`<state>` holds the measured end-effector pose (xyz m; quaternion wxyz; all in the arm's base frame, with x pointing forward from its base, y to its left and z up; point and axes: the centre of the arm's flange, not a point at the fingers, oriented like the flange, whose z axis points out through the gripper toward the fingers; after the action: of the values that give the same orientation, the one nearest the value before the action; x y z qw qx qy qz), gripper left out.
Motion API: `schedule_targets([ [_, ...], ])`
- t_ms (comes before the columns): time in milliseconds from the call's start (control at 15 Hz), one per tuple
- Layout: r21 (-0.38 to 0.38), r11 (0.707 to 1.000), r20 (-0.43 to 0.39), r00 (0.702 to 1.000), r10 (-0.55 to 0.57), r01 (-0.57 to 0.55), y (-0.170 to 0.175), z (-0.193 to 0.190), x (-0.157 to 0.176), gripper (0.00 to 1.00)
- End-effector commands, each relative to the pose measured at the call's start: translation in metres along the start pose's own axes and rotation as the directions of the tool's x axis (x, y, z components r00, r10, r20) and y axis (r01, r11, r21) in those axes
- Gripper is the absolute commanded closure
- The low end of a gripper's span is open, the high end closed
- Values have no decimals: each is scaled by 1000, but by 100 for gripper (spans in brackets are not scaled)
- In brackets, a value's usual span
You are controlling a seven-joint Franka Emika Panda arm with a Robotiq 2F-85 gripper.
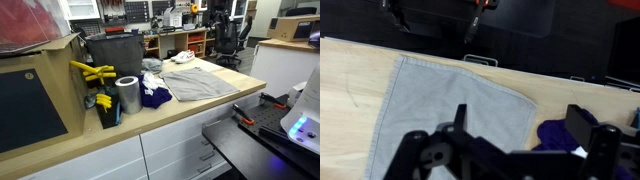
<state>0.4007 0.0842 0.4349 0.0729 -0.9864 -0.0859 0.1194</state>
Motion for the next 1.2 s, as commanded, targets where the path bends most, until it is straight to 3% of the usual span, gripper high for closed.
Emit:
schedule_targets([
  [0, 0, 1000, 0, 1000, 0, 0, 0, 0, 0, 0],
  [1133, -5, 1000, -2, 1000, -18, 18, 1, 0, 6, 0],
])
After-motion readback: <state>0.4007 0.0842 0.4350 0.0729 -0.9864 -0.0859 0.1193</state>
